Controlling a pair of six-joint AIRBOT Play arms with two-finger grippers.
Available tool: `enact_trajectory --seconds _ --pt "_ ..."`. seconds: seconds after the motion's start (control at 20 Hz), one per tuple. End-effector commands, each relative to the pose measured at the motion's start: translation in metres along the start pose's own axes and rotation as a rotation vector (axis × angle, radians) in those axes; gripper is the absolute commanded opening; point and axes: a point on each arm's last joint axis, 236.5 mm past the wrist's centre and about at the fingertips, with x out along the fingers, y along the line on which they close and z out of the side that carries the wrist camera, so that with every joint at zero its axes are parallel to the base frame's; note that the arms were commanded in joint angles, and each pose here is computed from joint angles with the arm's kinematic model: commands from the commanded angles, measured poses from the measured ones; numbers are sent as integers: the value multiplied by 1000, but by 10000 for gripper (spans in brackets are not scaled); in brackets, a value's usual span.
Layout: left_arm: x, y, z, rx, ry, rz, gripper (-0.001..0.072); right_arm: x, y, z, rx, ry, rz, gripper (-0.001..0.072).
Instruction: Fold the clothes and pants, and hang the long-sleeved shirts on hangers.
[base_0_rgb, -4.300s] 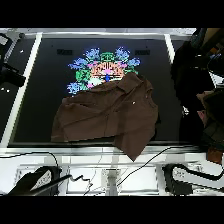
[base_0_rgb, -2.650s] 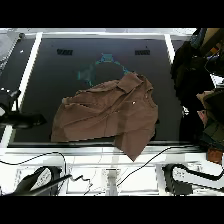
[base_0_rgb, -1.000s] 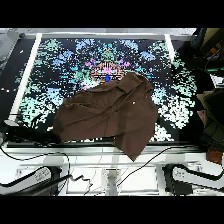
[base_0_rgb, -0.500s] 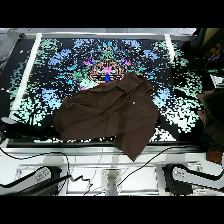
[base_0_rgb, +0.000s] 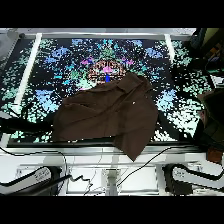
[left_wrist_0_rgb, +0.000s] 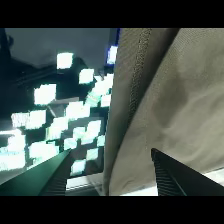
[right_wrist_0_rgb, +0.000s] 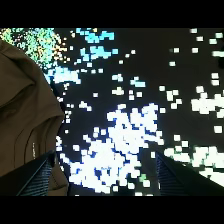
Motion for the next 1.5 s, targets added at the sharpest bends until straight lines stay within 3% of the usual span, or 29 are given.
enact_trajectory --seconds 0.0,0.75,0.9,1.05,1.15,1.25,1.3,1.45 --pt "4 4 -13 53 61 3 521 0 1 -3 1 12 4 693" --pt "27 -5 -41 32 112 -39 499 0 3 -4 3 17 11 693" --pt "27 -6 -41 32 114 -42 333 0 3 -4 4 16 13 694" --pt "27 -6 -41 32 114 -41 325 0 3 -4 4 16 12 693" --pt "23 -9 -42 36 128 -54 369 0 3 -4 4 16 12 694" --pt "6 -4 -40 70 162 -36 564 0 3 -4 3 16 11 693" --pt "-6 3 -37 88 180 -1 619 0 3 -4 3 16 11 694" --pt "-34 22 -18 78 149 93 617 0 2 -4 2 17 9 694"
